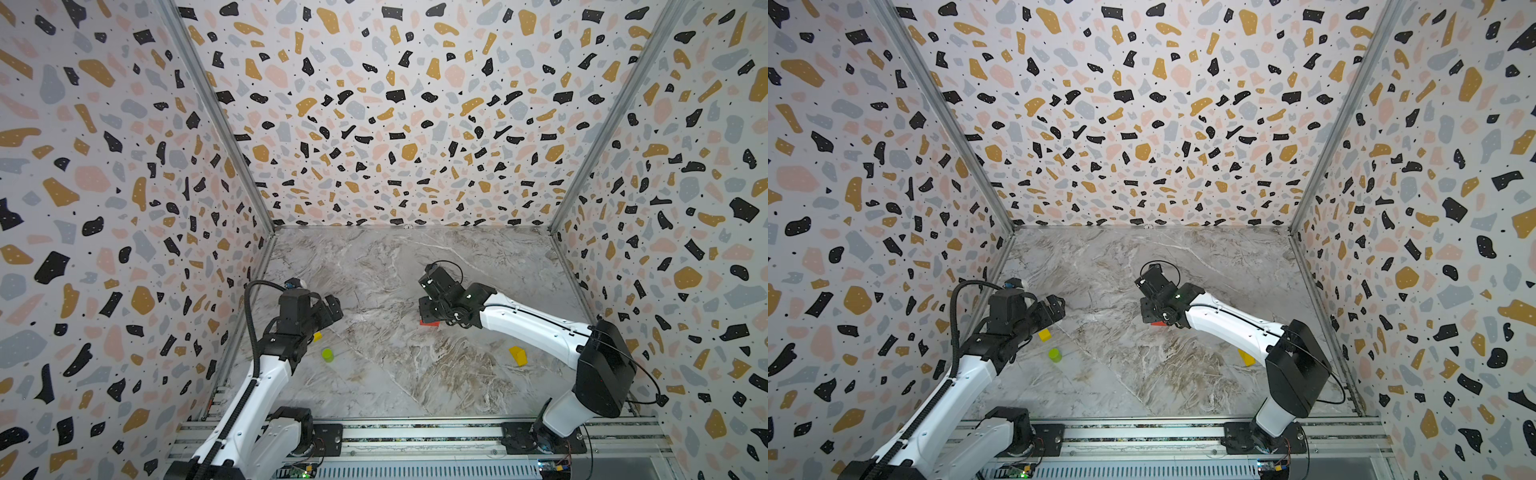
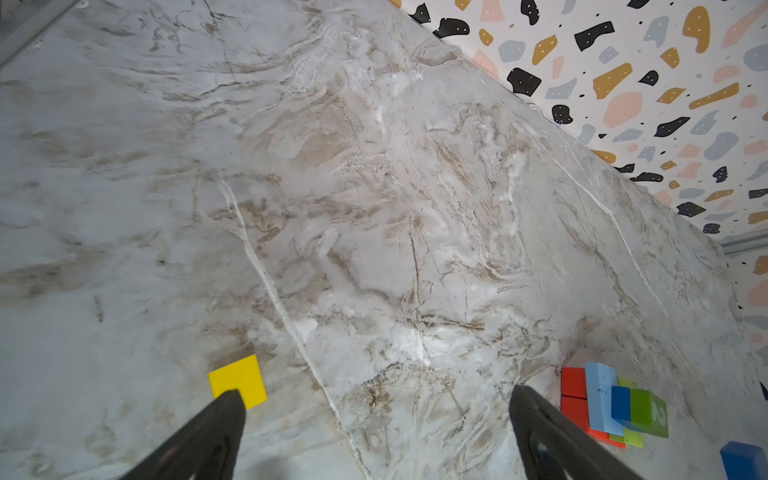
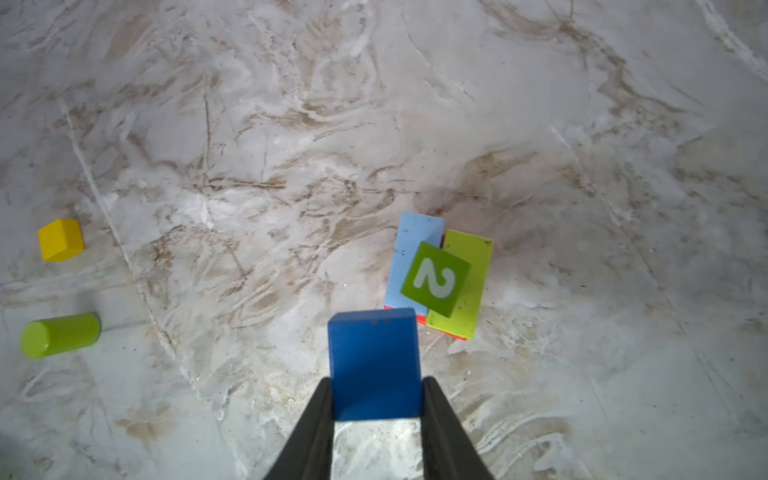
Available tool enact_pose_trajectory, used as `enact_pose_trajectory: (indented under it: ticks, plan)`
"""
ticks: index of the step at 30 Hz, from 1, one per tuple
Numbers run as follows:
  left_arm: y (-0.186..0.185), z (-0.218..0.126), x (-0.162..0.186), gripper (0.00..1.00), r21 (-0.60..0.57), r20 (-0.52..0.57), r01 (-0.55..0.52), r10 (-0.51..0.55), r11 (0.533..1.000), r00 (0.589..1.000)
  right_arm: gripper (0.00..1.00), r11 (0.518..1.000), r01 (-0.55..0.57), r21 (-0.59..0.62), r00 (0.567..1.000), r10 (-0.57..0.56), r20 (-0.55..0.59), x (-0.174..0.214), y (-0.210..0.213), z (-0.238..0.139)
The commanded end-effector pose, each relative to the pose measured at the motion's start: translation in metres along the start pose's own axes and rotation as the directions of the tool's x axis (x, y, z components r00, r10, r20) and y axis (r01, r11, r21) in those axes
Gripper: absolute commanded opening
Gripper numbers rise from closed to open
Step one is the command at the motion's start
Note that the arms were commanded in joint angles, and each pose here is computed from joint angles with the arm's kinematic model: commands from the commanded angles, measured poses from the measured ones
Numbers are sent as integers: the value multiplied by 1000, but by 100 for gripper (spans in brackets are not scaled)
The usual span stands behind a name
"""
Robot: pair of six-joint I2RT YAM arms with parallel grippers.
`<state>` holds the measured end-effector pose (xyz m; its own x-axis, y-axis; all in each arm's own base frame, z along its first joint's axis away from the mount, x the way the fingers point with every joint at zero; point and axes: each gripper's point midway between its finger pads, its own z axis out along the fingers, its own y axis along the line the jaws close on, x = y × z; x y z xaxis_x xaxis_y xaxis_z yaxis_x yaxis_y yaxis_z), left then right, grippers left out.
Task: Build the wood block tower
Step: 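Carry the blue cube with the right gripper over the block stack, then lower the blue cube onto the stack top beside the green '2' cube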
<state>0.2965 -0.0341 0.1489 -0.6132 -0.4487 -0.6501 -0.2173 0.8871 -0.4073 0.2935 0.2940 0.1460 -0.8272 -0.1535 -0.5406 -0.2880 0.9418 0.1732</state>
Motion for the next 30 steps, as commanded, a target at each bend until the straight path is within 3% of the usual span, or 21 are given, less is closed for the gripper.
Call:
enact_pose_trajectory:
  ticks: [1, 30]
  plan:
    - [-10, -1, -7, 100, 48, 33, -21, 20, 999, 999, 22, 998, -48, 26, 999, 48, 16, -2, -12, -10]
    - [-14, 2, -1, 100, 84, 16, -18, 16, 996, 1000, 22, 996, -77, 51, 997, 78, -11, -11, -22, 27]
